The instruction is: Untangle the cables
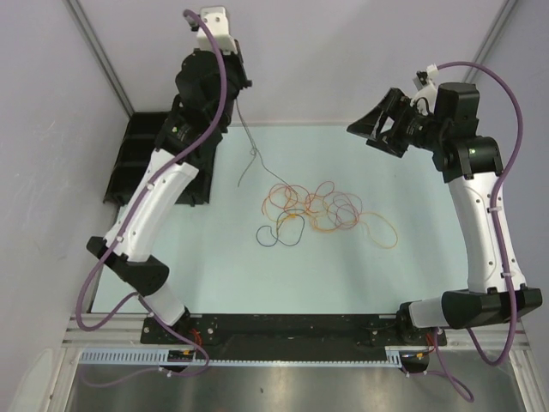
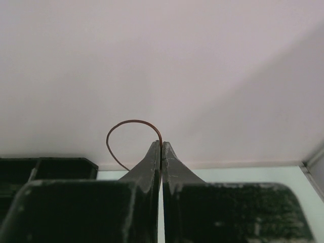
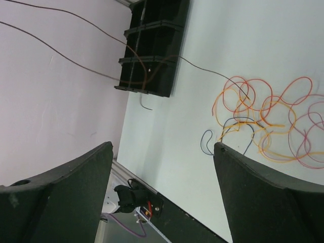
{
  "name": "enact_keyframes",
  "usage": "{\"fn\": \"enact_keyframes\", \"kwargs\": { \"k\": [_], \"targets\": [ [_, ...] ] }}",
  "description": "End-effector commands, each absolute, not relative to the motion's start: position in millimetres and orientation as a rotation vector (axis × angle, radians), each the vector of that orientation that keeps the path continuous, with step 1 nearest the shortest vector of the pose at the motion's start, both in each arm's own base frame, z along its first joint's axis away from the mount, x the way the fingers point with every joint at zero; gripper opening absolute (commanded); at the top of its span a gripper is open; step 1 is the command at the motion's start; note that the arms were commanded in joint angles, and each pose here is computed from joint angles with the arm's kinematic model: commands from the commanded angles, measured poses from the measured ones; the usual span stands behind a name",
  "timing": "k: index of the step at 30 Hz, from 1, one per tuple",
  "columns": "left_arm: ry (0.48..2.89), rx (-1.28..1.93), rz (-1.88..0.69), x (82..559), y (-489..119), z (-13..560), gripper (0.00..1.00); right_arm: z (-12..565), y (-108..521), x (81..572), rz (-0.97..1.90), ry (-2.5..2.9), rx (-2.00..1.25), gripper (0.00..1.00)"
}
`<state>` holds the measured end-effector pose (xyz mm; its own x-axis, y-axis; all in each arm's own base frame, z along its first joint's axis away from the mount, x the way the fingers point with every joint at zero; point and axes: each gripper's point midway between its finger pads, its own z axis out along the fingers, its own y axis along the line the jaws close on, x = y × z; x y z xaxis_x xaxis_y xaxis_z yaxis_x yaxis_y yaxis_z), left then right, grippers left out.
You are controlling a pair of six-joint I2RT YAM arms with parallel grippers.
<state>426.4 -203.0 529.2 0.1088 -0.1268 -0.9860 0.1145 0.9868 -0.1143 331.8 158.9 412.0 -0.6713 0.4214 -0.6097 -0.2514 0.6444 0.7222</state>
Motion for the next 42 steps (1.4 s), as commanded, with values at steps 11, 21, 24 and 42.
{"fn": "enact_keyframes", "kwargs": {
  "k": [11,21,24,42],
  "targets": [
    [1.195,-0.202,-0.114,480.1,-115.1,606.1,0.0,396.7,136.0,310.8,0.884,2.077,0.148,0.85],
    [1.081,-0.294,-0.105,495.4,-59.6,626.5,0.0,383.4,127.7,307.0,0.83,2.112,0.168,0.85],
    [1.081,-0.27,-0.108,499.5,-54.4,625.5,0.0,380.8,125.8,306.7,0.824,2.122,0.175,0.84],
    [0.884,-0.249,-0.111,516.0,-40.5,645.4,0.0,367.6,125.3,309.6,0.819,2.177,0.189,0.84]
  ]
}}
